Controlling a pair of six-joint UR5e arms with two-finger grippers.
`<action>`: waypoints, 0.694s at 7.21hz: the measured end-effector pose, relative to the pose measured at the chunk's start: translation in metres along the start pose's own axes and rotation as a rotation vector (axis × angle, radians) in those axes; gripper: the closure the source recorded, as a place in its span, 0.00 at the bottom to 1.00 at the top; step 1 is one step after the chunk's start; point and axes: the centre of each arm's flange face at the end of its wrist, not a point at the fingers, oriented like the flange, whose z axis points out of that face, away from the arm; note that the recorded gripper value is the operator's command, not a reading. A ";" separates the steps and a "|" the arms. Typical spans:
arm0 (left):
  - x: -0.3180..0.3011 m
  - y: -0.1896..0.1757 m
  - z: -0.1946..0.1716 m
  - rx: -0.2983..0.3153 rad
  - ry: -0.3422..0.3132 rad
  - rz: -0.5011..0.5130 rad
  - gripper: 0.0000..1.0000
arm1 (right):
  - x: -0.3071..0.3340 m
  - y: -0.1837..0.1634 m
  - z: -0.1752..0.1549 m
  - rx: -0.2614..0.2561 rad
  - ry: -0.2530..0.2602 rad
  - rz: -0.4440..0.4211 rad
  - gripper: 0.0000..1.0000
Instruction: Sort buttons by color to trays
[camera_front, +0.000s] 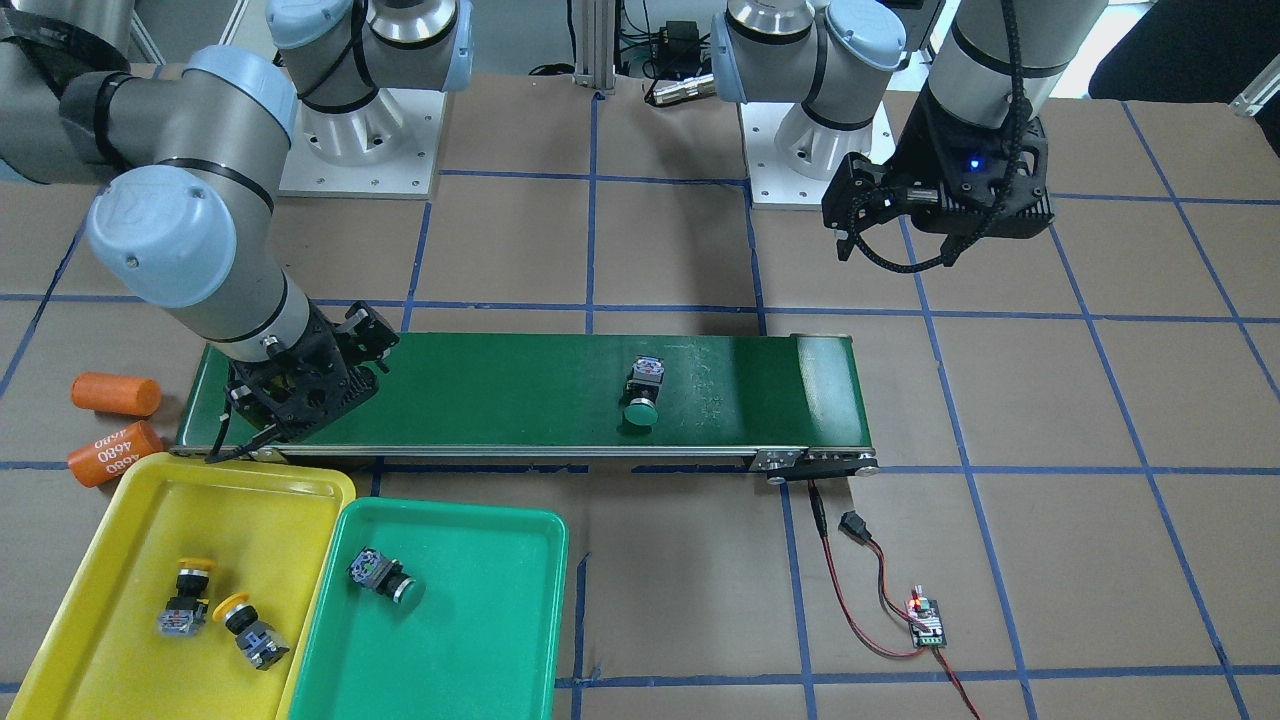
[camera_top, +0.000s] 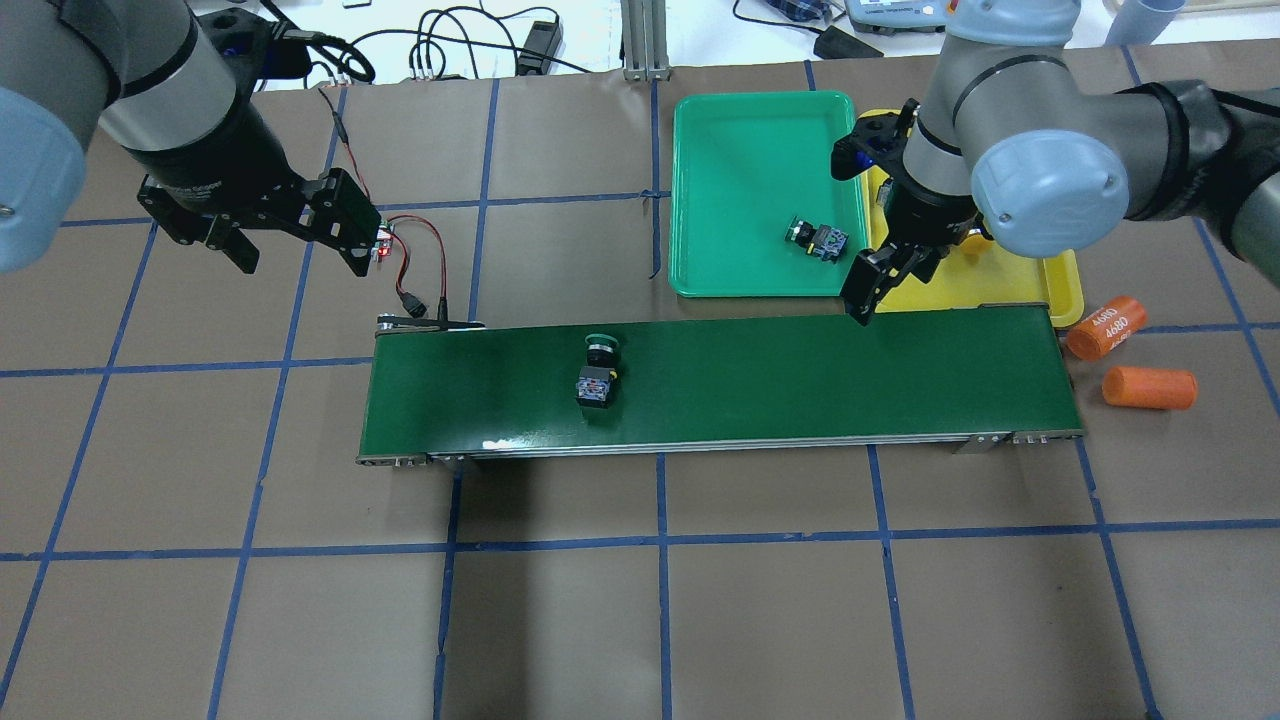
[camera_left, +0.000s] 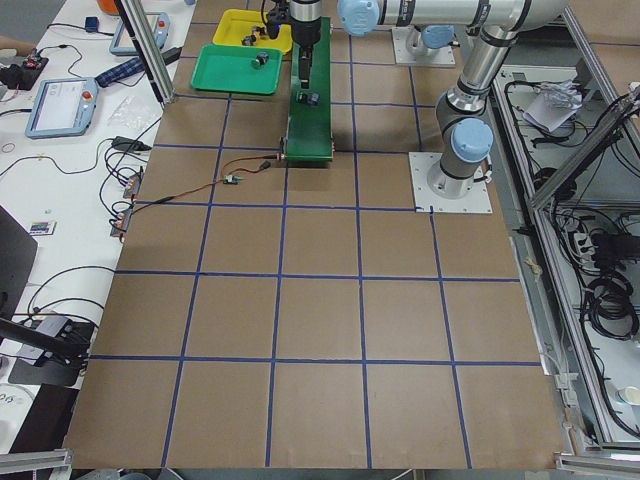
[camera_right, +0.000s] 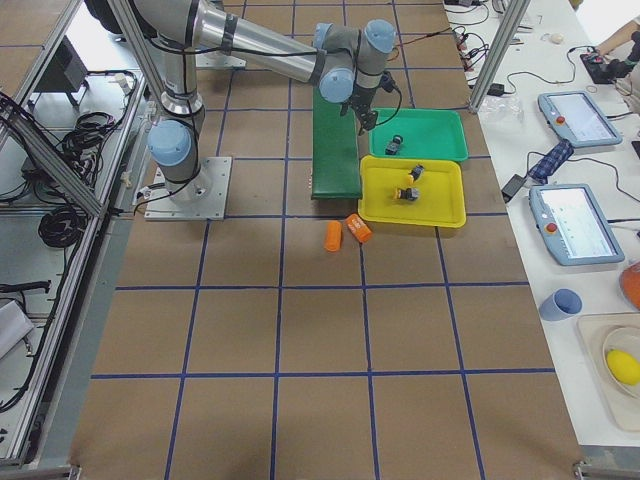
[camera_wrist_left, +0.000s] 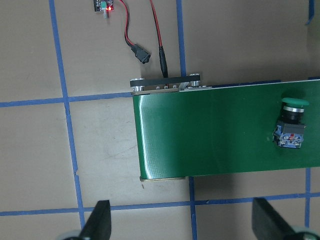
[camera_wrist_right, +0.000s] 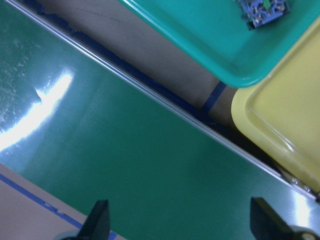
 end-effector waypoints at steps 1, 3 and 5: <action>0.000 0.000 0.001 0.000 -0.001 0.002 0.00 | -0.005 0.009 0.004 -0.012 0.001 0.129 0.00; 0.000 0.001 0.000 0.000 -0.002 0.009 0.00 | -0.009 0.018 0.015 -0.037 -0.001 0.328 0.00; 0.000 0.001 0.001 -0.002 -0.002 0.013 0.00 | -0.009 0.018 0.021 -0.045 0.001 0.425 0.00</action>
